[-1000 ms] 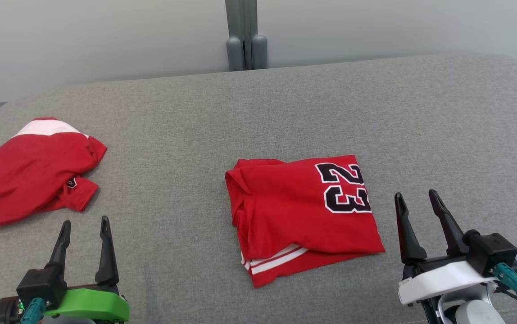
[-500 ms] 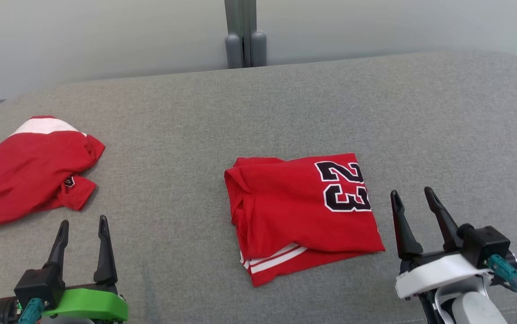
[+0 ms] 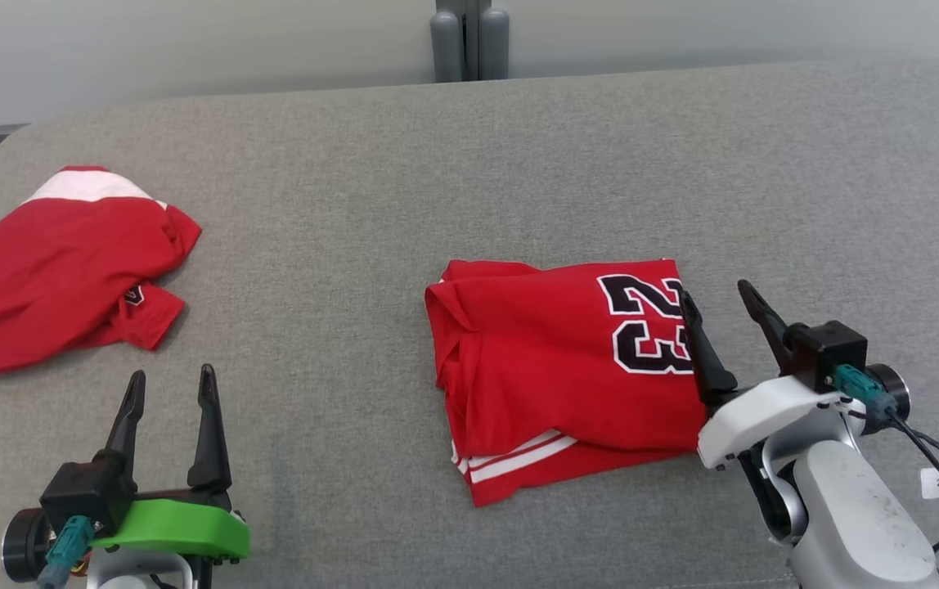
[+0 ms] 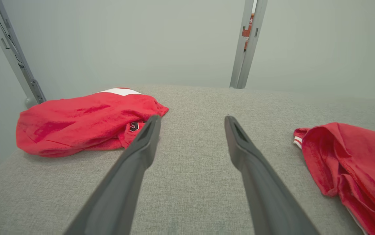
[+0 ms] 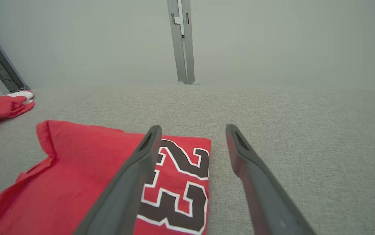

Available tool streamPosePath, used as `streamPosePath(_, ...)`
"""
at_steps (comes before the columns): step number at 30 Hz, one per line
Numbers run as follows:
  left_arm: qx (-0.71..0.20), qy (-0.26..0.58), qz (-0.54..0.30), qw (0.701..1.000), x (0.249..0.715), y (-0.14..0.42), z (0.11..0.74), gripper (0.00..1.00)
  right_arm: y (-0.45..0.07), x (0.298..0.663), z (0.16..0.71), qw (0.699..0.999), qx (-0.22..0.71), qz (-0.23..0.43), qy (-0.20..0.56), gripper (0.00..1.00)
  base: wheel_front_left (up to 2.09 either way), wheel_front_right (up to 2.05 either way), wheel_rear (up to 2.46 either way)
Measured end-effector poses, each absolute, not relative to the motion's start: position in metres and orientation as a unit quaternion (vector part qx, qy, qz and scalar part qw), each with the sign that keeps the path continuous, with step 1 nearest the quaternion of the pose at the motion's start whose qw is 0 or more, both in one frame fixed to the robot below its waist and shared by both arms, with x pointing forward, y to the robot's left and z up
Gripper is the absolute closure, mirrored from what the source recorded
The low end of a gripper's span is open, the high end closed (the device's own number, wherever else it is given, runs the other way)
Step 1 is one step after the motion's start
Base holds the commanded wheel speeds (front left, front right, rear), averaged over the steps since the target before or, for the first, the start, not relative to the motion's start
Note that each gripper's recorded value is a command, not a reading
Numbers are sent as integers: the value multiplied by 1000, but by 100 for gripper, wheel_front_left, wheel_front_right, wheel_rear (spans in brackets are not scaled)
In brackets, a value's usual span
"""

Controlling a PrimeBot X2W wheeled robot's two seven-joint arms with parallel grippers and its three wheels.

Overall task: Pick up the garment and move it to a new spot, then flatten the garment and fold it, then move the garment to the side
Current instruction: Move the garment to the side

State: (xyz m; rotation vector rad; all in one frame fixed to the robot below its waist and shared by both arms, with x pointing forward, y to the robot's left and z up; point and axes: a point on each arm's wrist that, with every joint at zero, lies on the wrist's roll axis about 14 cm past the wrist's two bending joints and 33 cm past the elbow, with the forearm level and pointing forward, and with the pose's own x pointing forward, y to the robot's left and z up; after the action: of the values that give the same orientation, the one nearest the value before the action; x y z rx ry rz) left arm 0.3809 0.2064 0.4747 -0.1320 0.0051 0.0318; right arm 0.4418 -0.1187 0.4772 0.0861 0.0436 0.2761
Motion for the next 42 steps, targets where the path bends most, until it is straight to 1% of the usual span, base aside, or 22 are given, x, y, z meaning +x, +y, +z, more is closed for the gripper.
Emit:
streamPosePath(7, -68, 15, 32, 997, 382, 216, 466, 0, -112, 454, 428, 984, 32, 142, 107, 0, 0, 0, 0)
streamPosePath(11, -68, 19, 38, 997, 383, 220, 463, 0, -110, 452, 401, 978, 32, 140, 151, 0, 0, 0, 0)
streamPosePath(16, -68, 22, 45, 996, 383, 223, 461, 0, -105, 445, 379, 972, 37, 141, 186, 0, 0, 0, 0)
streamPosePath(17, -68, 23, 44, 996, 383, 223, 460, 0, -104, 445, 377, 971, 39, 143, 190, 5, 0, 0, 0)
streamPosePath(18, -69, 23, 44, 996, 383, 223, 460, 0, -102, 444, 375, 970, 44, 143, 194, 70, 0, 0, 0)
streamPosePath(19, -69, 23, 44, 996, 384, 223, 460, 0, -100, 444, 374, 969, 50, 143, 196, 100, 0, 0, 0)
streamPosePath(25, -70, 25, 39, 996, 389, 219, 458, 0, -94, 452, 378, 967, 53, 153, 195, 100, 0, 0, 0)
streamPosePath(30, -68, 18, 25, 997, 404, 211, 461, 0, -103, 484, 394, 973, 32, 156, 169, 100, 0, 0, 0)
streamPosePath(37, -59, 13, 6, 998, 432, 202, 458, 0, -157, 533, 404, 979, -31, 130, 152, 100, 0, 0, 0)
streamPosePath(42, -43, 5, -19, 999, 460, 195, 453, 0, -214, 567, 416, 983, -81, 91, 141, 100, 0, 0, 0)
